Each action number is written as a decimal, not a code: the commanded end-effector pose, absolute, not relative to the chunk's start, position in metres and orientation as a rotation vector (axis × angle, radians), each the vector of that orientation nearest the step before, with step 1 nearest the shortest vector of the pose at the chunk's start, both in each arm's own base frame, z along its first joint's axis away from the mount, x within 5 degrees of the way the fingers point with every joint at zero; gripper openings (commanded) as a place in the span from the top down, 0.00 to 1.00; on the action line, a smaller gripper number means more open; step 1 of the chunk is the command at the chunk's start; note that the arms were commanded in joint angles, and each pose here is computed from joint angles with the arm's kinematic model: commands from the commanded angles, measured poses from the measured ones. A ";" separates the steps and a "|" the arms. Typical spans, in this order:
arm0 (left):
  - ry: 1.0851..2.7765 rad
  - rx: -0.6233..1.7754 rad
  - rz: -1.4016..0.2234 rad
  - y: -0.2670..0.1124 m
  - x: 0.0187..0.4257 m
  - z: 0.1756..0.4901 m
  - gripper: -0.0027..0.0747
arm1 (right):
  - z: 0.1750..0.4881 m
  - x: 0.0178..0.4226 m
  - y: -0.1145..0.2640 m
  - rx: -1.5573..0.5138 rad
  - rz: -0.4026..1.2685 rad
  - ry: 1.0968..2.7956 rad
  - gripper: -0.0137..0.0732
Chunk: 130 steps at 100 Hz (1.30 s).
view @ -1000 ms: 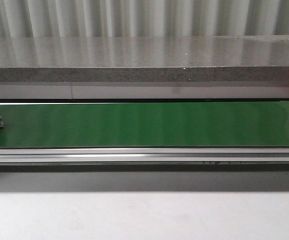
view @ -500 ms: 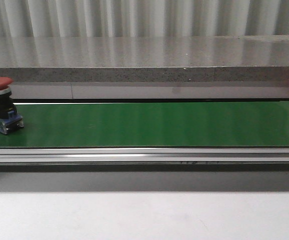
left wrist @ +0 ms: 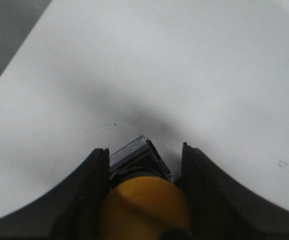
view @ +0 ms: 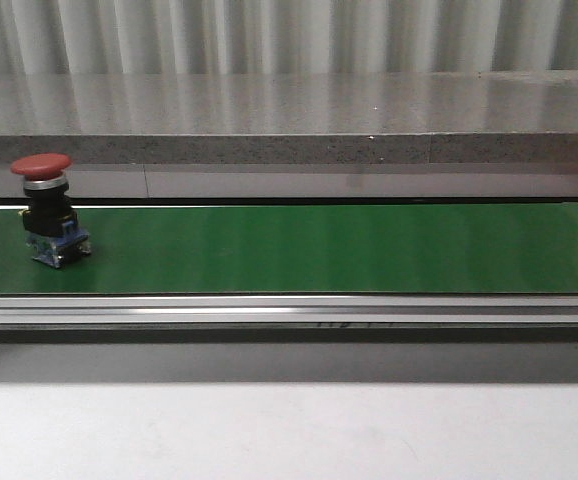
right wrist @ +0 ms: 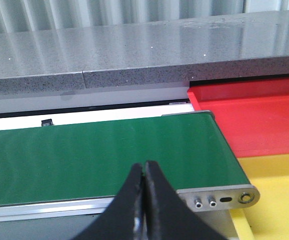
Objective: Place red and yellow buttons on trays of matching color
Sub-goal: 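Lower the yellow button onto the belt and release it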
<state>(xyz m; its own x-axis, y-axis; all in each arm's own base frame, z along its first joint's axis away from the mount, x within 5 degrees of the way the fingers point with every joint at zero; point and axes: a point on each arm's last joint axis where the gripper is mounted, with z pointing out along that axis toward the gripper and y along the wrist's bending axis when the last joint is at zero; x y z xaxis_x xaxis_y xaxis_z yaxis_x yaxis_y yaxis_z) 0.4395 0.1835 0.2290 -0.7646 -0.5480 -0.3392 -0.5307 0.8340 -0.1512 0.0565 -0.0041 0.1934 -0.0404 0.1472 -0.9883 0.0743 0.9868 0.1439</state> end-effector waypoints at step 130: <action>2.618 -0.331 -0.150 0.032 0.343 0.293 0.50 | 0.201 0.056 -0.004 0.155 0.052 1.524 0.92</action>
<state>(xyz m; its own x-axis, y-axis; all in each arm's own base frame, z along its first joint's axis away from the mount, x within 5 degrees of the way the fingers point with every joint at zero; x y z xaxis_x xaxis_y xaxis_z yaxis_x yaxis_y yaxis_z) 0.3436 0.0363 0.2712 -0.8929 -0.2609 -0.3671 -0.2269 0.9647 -0.1338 0.0565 -0.0041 0.1934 -0.0404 0.1472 -0.9883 0.0743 0.9868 0.1439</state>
